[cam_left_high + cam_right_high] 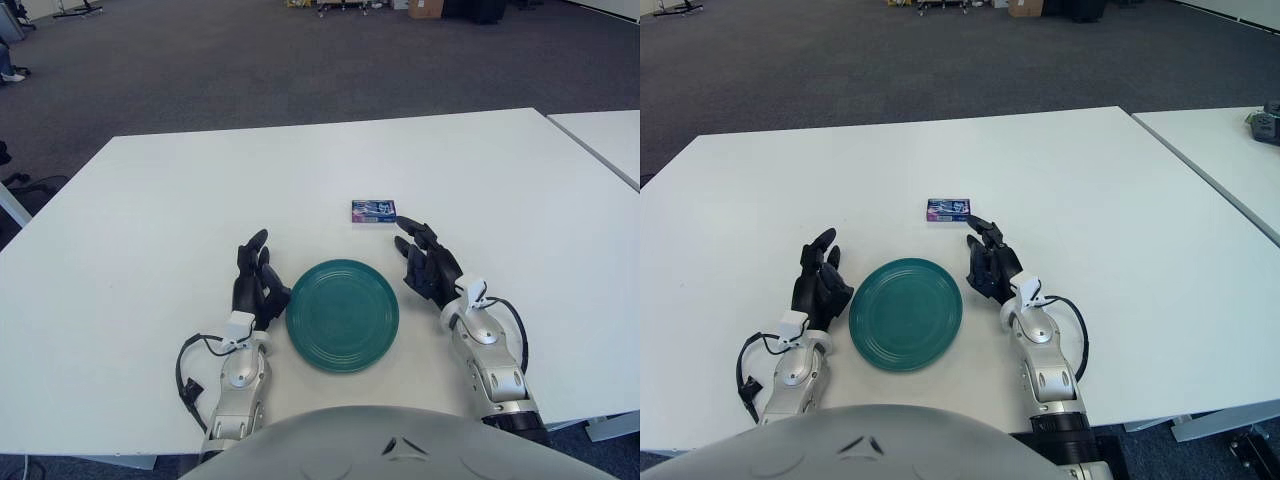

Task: Put the gum into the plate.

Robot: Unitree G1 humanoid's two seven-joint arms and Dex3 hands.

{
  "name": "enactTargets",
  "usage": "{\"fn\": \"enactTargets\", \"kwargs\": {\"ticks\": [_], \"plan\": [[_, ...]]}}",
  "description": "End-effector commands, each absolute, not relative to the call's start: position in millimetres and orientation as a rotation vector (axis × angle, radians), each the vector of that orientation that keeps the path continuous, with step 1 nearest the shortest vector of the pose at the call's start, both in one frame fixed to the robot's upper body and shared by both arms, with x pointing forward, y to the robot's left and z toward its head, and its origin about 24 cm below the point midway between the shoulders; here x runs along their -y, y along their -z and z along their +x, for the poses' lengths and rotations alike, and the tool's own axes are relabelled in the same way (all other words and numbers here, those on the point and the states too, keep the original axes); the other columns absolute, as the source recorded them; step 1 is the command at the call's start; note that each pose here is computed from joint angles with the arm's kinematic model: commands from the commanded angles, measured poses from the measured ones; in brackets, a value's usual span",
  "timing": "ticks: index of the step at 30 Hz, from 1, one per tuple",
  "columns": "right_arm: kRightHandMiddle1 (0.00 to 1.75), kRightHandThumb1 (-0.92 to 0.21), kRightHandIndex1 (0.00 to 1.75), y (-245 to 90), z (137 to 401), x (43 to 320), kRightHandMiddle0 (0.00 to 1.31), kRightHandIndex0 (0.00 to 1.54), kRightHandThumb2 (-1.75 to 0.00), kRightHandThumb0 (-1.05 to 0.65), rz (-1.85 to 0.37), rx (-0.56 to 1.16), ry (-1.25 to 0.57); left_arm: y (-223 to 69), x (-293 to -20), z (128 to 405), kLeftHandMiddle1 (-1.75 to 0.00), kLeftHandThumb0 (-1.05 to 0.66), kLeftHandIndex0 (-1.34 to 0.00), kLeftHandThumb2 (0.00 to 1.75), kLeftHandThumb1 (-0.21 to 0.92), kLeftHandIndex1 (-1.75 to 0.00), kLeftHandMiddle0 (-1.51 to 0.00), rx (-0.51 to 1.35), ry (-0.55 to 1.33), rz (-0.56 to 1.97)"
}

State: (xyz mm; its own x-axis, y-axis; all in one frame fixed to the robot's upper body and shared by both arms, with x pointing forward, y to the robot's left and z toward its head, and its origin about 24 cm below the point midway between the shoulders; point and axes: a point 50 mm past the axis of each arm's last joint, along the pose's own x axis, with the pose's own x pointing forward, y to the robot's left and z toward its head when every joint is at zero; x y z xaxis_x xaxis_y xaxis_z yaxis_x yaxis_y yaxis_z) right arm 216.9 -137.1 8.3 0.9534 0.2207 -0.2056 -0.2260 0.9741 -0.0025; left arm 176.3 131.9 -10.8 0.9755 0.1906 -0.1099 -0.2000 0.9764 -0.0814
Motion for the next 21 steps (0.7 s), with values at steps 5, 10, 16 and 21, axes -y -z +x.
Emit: {"fn": "enactTargets", "kwargs": {"ticks": [5, 10, 16, 21], "plan": [[0.45, -0.92, 0.01, -9.6, 234.5, 135.5, 0.00, 0.17, -0.97, -0.69, 0.008, -0.245, -0.224, 23.0, -128.7, 171.6, 0.00, -1.04, 0.00, 1.11, 0.92, -0.82, -0.31, -0.194, -0.197, -0.104], [0.51, -0.92, 0.02, -44.6, 258.9, 128.2, 0.00, 0.21, -0.96, -0.76, 0.044, -0.159, -0.223, 28.2, -128.2, 173.9, -0.01, -1.03, -0.01, 1.11, 0.92, -0.82, -0.33, -0.193, -0.203, -0.100], [0.63, -0.92, 0.04, -62.2, 272.1, 119.1, 0.00, 0.29, -0.93, -0.79, -0.037, -0.106, -0.229, 31.0, -127.5, 176.6, -0.02, -1.02, -0.03, 1.10, 0.92, -0.84, -0.35, -0.157, -0.206, -0.107], [0.73, -0.92, 0.08, -90.8, 303.7, 97.1, 0.00, 0.40, -0.84, -0.77, -0.262, 0.042, -0.233, 31.6, -127.1, 179.1, -0.03, -1.01, -0.05, 1.08, 0.92, -0.86, -0.38, -0.118, -0.226, -0.129]]}}
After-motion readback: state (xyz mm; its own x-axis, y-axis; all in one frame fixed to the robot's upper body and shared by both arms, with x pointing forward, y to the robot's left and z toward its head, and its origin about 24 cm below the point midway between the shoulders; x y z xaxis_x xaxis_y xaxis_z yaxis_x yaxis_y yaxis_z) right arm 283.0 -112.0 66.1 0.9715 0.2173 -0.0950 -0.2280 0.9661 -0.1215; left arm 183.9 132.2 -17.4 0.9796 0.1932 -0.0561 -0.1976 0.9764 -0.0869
